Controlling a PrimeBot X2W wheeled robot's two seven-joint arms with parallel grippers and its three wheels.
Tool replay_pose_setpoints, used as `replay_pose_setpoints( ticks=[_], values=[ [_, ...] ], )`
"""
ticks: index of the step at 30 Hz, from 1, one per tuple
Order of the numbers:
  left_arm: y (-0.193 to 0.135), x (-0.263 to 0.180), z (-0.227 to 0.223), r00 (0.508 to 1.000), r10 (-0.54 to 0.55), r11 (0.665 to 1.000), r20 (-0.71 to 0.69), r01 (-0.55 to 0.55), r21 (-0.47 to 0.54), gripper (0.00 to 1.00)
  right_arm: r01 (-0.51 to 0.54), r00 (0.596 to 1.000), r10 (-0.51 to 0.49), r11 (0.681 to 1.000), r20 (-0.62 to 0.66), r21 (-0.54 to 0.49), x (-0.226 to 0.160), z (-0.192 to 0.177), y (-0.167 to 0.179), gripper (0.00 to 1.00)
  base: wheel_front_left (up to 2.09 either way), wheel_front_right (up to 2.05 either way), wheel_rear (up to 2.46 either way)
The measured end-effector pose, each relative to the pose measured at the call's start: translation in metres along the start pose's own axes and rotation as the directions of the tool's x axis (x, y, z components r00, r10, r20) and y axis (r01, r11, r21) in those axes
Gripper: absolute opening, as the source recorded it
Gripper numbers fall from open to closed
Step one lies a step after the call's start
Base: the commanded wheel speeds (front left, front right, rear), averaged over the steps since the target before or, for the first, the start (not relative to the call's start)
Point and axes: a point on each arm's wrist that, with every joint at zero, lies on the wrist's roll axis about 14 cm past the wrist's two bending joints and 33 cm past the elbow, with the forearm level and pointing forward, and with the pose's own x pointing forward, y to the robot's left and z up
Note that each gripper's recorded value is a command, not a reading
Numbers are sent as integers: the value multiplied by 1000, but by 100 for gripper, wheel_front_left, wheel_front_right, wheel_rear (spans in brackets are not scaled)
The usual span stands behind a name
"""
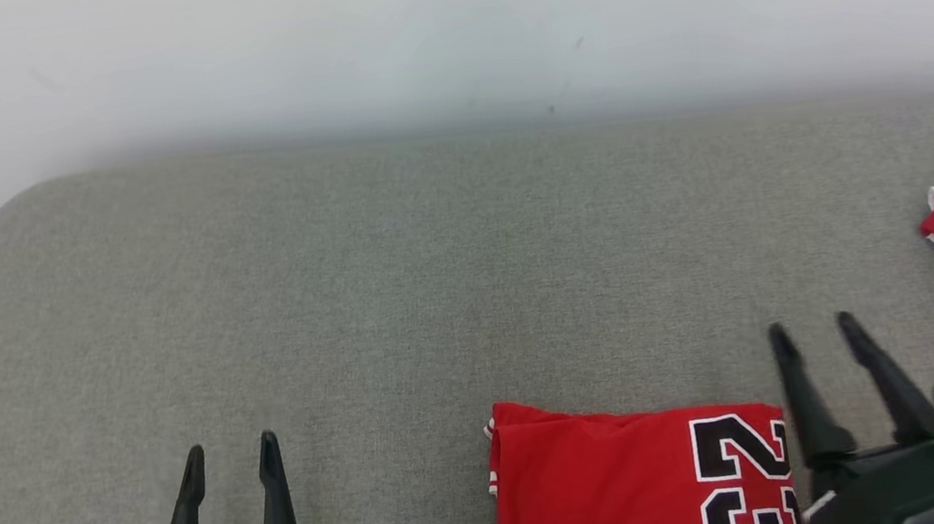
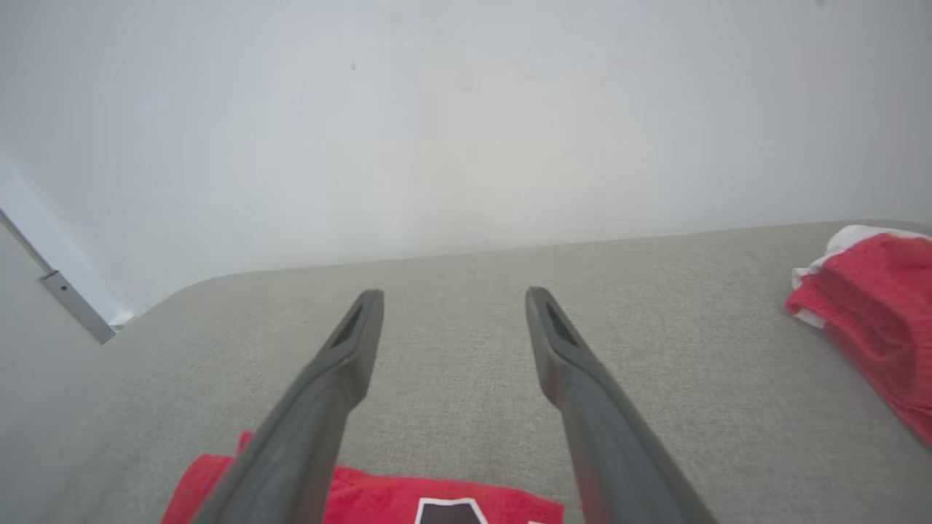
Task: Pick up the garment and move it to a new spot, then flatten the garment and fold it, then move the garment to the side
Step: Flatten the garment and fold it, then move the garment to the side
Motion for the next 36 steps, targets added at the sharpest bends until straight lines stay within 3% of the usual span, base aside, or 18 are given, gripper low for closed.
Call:
replay_pose_setpoints(
  ticks=[5, 11, 19, 36],
  values=[
    [-3, -5, -1, 1000, -10, 1000, -3, 10, -6, 100, 117, 989, -114, 992, 91, -35, -18, 13, -37, 100, 0, 0, 0],
    [0, -12, -4, 1000, -2, 1000, -15, 2, -9, 100, 199, 977, -190, 976, 98, -88, -35, 6, -62, 100, 0, 0, 0],
    [6, -22, -12, 999, 17, 1000, -44, -17, -6, 100, 228, 974, -225, 967, 37, -114, -44, -14, -72, 100, 0, 0, 0],
    [5, -22, -21, 997, 10, 1000, -72, -11, -9, 100, 226, 974, -226, 968, 14, -106, -37, -18, -73, 100, 0, 0, 0]
  ],
)
